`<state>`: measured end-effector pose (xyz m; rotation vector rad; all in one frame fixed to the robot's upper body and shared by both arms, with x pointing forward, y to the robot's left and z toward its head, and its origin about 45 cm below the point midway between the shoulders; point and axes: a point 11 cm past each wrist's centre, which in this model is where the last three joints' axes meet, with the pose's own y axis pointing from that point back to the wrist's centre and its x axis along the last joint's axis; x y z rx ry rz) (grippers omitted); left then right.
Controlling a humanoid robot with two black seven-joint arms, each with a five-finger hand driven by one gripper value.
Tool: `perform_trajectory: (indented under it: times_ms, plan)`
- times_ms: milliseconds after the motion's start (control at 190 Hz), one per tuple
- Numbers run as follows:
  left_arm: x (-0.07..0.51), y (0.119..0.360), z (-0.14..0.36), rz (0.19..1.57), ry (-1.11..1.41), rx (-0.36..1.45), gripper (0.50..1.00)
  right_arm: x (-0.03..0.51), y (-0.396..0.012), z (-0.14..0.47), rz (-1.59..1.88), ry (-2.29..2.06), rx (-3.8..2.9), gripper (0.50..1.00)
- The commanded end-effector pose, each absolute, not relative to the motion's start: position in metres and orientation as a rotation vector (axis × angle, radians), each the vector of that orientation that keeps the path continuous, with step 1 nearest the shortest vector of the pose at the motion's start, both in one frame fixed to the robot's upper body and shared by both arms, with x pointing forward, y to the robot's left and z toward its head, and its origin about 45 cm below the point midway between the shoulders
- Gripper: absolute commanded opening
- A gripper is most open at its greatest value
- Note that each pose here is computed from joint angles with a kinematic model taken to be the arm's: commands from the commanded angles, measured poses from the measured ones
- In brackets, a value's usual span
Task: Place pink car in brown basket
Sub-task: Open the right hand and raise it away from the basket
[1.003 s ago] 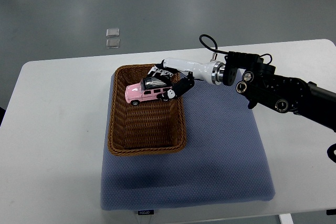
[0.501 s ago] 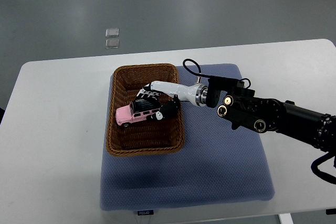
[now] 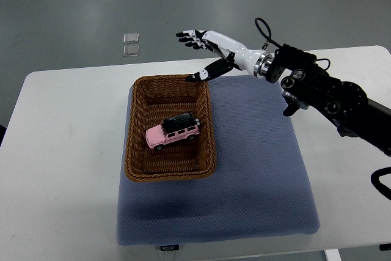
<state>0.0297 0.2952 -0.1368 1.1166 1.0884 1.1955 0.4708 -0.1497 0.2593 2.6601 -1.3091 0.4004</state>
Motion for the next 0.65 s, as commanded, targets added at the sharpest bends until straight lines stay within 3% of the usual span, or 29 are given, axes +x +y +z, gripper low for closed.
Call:
perform_trajectory:
  times_ms: [0,100,237,644]
  plan:
    - [0.03,0.295,-0.137,1.194,1.088,1.118,1.0,0.48,-0.202,0.271,-0.032,-1.812,2.782,0.909]
    - [0.03,0.295,-0.137,1.193,1.088,1.117,1.0,0.475,-0.254,0.255,-0.568,-2.206,2.801,0.911]
    - [0.029,0.295,-0.137,1.192,1.086,1.12,1.0,0.458,-0.272,0.219,-0.958,-2.307,2.777,0.911]
    - [0.029,0.295,-0.137,1.188,1.085,1.121,1.0,0.441,-0.273,0.181,-1.116,-2.327,2.703,0.911]
